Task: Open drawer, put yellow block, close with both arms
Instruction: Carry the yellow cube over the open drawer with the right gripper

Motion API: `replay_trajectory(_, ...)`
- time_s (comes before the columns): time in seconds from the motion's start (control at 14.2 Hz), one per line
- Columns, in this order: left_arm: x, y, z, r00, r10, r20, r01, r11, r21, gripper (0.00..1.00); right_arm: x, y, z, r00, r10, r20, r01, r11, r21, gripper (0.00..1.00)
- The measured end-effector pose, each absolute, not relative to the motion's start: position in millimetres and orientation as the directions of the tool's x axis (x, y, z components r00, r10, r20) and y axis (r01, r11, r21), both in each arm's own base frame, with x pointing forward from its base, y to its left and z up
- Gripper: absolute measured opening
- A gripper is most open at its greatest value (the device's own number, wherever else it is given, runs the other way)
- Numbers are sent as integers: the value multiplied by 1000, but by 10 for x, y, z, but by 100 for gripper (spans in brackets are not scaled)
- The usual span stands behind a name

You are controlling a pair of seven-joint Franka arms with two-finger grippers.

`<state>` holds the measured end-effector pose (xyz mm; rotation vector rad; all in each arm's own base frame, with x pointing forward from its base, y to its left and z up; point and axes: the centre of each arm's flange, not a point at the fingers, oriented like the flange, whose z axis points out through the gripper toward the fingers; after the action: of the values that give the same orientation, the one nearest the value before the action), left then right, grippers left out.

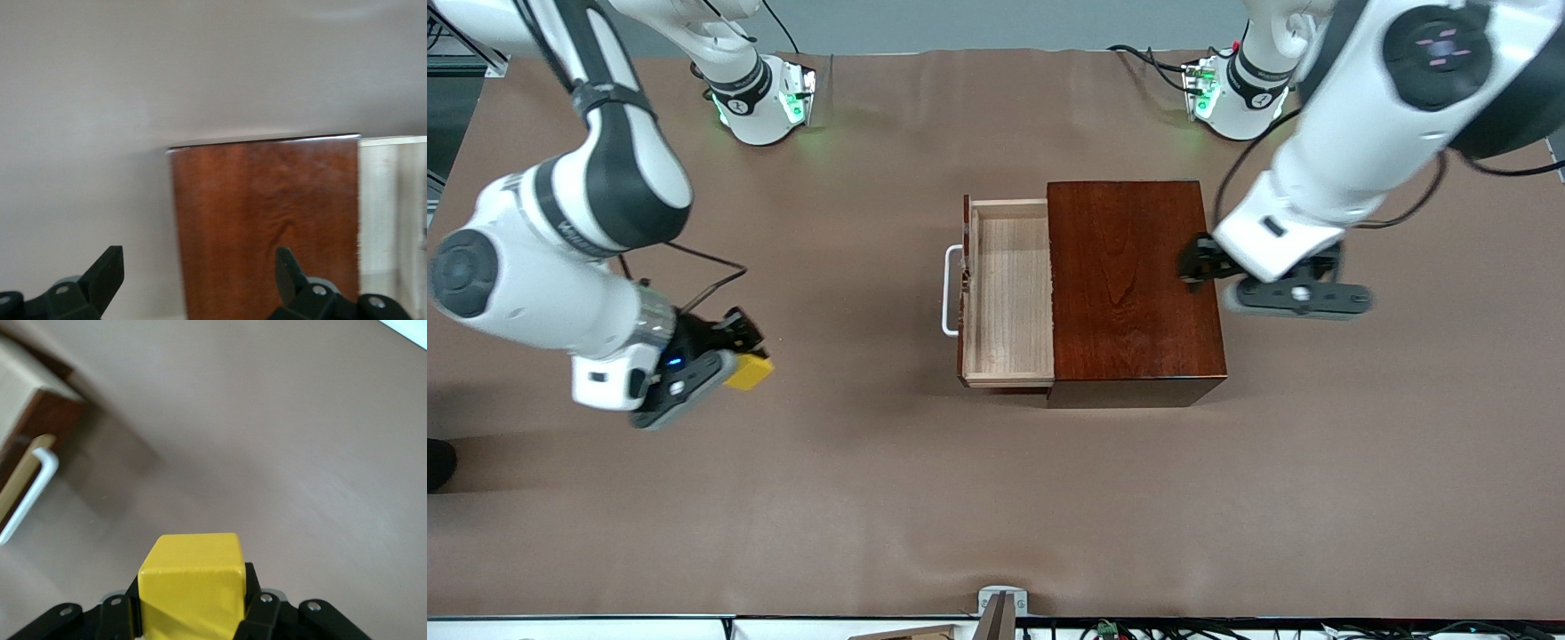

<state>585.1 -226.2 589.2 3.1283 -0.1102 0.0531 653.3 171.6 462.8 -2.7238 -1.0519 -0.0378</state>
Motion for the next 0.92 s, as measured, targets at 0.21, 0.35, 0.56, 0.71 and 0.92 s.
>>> replay_trajectory(0.21,5880,-1753,6030,999,-6,31,-6,-1000,-1,100,6371,2367,4678,593,788,168,805,-570,-167,56)
replay_trajectory(0.35,5946,-1388,6090,998,54,40,54,-999,-1,100,6242,2830,4653,504,842,194,864,-490,-119,56)
replay_trajectory(0.56,6038,-881,6097,991,129,41,130,-992,-4,100,6013,3444,4514,359,911,202,933,-355,-61,56)
replay_trajectory(0.71,6072,-646,6086,984,174,38,174,-985,2,100,5847,3803,4397,286,940,188,958,-285,-35,56)
replay_trajectory(0.92,6061,-399,6051,982,188,-9,188,-981,45,100,5676,4316,4209,173,972,160,984,-179,20,56)
